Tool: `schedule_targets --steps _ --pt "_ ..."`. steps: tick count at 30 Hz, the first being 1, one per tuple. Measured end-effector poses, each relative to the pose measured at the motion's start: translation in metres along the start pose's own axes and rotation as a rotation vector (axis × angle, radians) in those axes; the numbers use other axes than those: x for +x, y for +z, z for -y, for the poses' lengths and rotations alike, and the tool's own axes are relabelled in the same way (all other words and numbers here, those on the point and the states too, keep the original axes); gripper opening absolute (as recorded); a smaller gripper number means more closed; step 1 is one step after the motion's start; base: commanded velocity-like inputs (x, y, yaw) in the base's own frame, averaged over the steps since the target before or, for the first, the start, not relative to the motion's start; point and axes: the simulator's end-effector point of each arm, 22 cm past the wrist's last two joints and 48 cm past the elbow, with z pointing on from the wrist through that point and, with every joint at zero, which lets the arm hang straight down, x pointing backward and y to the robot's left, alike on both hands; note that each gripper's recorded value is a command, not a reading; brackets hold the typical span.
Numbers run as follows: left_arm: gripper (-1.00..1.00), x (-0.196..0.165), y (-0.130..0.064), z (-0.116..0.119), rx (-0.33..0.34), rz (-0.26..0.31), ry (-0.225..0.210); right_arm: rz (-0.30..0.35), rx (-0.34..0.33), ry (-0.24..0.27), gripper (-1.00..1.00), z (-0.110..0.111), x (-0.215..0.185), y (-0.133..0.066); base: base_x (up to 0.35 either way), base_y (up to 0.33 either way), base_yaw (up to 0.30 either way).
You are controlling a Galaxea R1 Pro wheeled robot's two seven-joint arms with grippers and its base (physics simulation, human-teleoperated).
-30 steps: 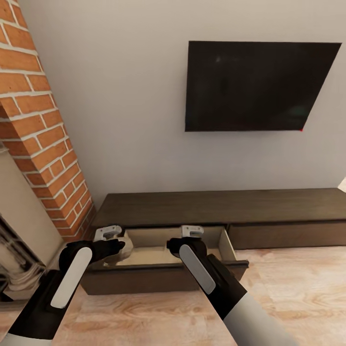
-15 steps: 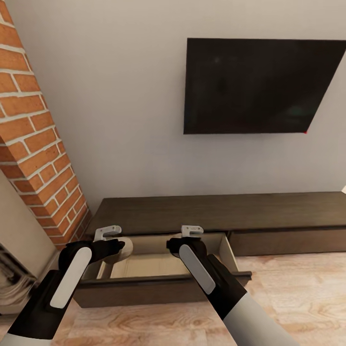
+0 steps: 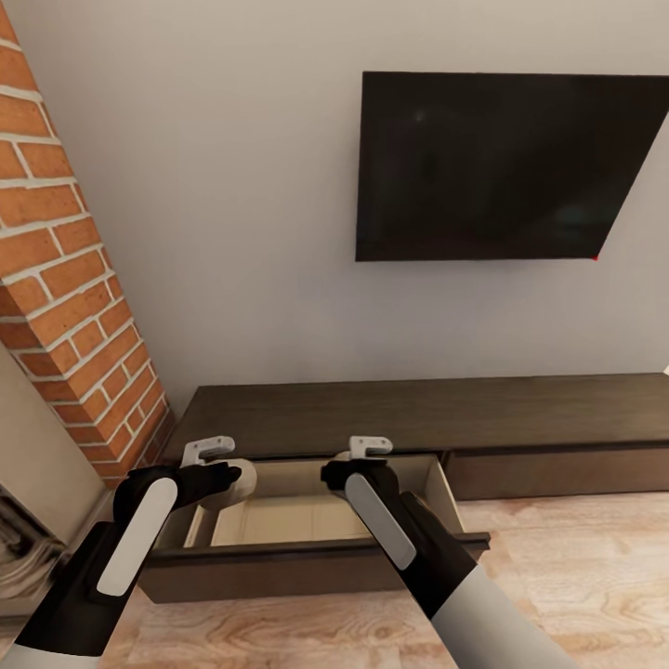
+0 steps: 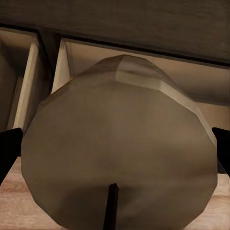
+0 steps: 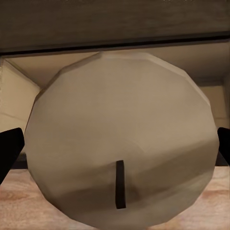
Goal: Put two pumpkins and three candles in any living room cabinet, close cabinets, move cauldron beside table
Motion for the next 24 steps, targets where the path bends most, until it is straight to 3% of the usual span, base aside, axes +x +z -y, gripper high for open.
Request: schedule_targets --steps 4,17,24 --pt "-1.0 0.0 0.0 0.0 0.0 0.0 -0.001 0.007 -0.006 -0.021 -1.0 -0.007 0.002 -0.001 0.197 0.0 0.0" --pt "-1.0 0.002 0.0 0.003 -0.001 -0.002 0.009 0.017 -0.007 -0.017 -1.0 -0.008 0.001 -0.001 0.104 0.0 0.0" --pt "-1.0 0.004 0.002 0.003 -0.002 -0.005 0.01 -0.051 0.018 -0.034 -1.0 0.002 0.027 0.015 0.004 0.0 0.0"
